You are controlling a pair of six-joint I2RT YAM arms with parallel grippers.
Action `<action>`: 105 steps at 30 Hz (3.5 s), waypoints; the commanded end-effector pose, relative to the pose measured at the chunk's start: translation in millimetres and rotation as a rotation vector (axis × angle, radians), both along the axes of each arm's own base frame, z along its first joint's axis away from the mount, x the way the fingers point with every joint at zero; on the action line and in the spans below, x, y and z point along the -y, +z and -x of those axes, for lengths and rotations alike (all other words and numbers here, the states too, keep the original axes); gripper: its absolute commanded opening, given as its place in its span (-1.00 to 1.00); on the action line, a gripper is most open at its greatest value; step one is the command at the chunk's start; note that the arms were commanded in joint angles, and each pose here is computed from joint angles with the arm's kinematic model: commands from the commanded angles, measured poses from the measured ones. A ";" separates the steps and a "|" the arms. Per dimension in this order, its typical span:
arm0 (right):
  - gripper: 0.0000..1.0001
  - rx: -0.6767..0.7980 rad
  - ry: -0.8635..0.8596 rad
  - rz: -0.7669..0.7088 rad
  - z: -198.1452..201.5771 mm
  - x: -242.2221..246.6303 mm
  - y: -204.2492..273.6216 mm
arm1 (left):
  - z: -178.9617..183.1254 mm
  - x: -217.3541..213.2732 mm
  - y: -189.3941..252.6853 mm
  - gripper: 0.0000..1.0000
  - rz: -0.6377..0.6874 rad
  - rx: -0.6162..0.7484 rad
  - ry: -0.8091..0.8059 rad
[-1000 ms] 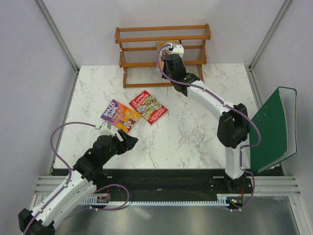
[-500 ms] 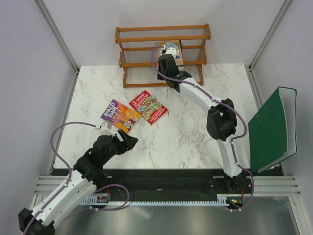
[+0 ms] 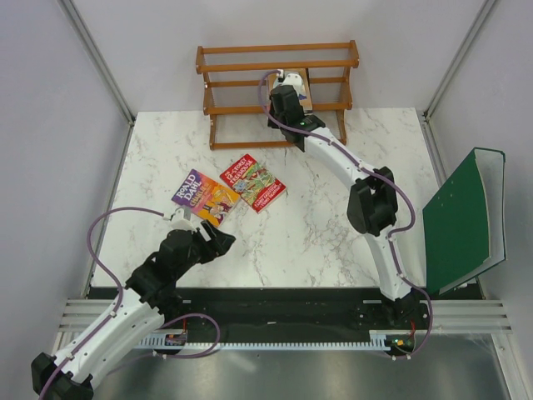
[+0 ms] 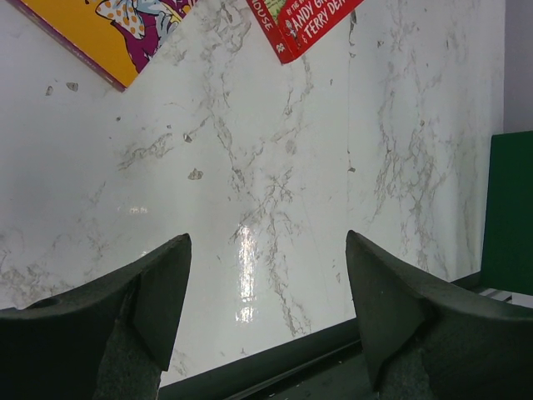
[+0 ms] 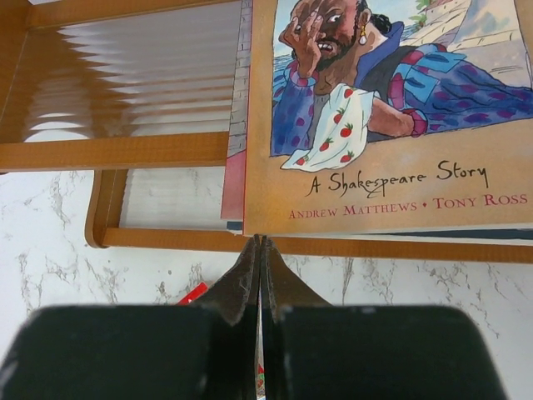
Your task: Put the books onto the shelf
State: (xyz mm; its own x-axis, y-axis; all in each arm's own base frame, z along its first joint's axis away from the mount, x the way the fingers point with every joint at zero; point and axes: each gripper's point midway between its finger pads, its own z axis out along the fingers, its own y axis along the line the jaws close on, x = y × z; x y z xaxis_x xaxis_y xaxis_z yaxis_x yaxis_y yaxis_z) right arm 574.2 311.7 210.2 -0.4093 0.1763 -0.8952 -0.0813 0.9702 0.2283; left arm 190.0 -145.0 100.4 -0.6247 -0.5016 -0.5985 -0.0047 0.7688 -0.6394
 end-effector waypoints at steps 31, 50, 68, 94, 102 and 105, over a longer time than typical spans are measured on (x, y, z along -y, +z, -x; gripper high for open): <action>-0.29 -0.072 0.198 -0.082 88.6 8.5 -13.7 | -15.0 -0.3 15.5 0.83 -0.080 0.024 0.001; 0.69 -0.355 0.336 -0.275 136.2 -14.8 -166.1 | -113.6 79.2 5.5 0.93 -0.150 -0.204 -0.184; 0.38 -0.468 0.403 -0.676 183.6 -24.9 -192.4 | -163.8 79.9 -68.7 0.89 -0.085 -0.415 -0.067; -0.87 -0.365 0.485 -0.836 252.8 3.6 -90.0 | -108.3 59.5 -5.3 0.90 0.050 -0.255 -0.057; -0.86 -0.281 0.520 -0.858 258.1 11.5 -29.7 | -98.8 82.3 10.8 0.89 0.285 -0.159 -0.116; -0.86 -0.287 0.538 -0.883 263.6 10.8 -21.4 | -100.1 88.1 17.4 0.89 0.329 -0.100 -0.140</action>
